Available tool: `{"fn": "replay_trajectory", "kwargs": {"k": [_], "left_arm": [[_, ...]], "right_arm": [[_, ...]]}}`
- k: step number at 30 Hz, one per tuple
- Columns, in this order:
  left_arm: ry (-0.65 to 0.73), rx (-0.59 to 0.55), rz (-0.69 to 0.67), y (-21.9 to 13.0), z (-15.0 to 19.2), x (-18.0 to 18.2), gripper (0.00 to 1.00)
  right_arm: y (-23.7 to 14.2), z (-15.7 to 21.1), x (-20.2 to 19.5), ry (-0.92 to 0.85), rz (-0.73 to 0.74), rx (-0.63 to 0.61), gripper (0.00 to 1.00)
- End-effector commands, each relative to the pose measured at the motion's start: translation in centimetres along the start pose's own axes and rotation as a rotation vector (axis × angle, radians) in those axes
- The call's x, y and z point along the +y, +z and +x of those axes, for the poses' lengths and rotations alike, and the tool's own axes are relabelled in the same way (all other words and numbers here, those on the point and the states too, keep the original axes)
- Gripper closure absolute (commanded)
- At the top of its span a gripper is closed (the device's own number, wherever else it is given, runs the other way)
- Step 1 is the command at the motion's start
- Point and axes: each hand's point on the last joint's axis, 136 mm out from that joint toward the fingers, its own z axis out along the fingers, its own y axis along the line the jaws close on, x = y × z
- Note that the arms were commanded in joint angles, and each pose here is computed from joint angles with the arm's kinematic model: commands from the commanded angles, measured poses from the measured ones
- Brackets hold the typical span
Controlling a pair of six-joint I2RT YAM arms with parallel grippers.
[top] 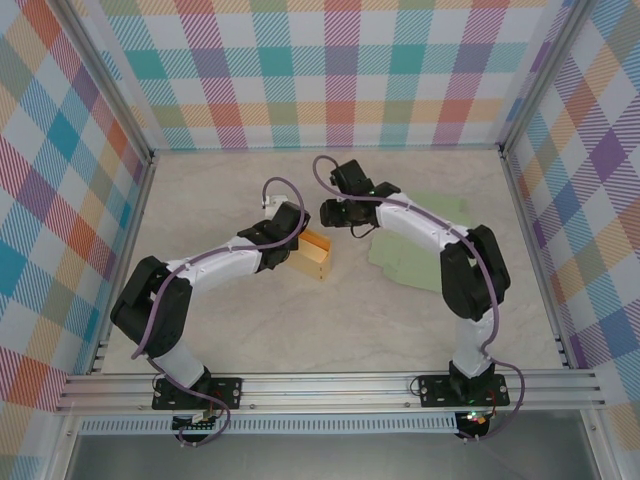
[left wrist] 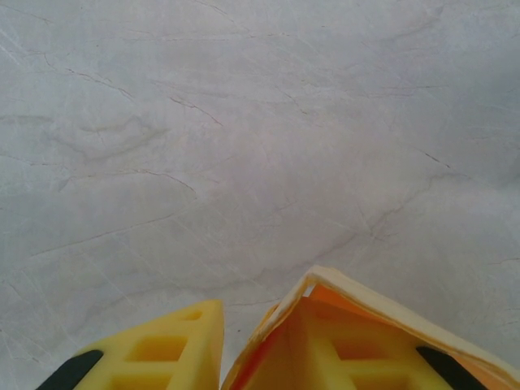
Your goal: Fold the paper box
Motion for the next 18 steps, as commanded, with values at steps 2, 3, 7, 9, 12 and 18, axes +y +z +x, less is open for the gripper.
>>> {"fn": "replay_trajectory", "kwargs": {"k": [2, 3, 7, 9, 12, 18], "left_arm": [[0.155, 0.238, -0.031, 0.5, 7.6, 1.2, 0.73], [0.157, 0.237, -0.035, 0.5, 7.6, 1.3, 0.73], [0.164, 0.243, -0.044, 0.6, 7.7, 1.4, 0.75], [0.163, 0.24, -0.046, 0.5, 7.7, 1.5, 0.75], [0.168, 0.238, -0.052, 0.4, 7.6, 1.6, 0.76], [0.165, 0.234, -0.053, 0.3, 7.5, 1.8, 0.78]], "right_arm": [[-3.7, -0.4, 2.1, -0.06, -0.097, -0.026, 0.55], [-4.1, -0.1, 2.5, -0.05, -0.121, -0.02, 0.55], [-5.4, 1.4, 2.8, 0.008, -0.175, -0.007, 0.6], [-6.0, 2.3, 2.9, 0.041, -0.205, 0.001, 0.62], [-6.8, 4.0, 3.3, 0.084, -0.249, 0.028, 0.63], [-6.8, 6.2, 4.2, 0.1, -0.247, 0.064, 0.65]]}}
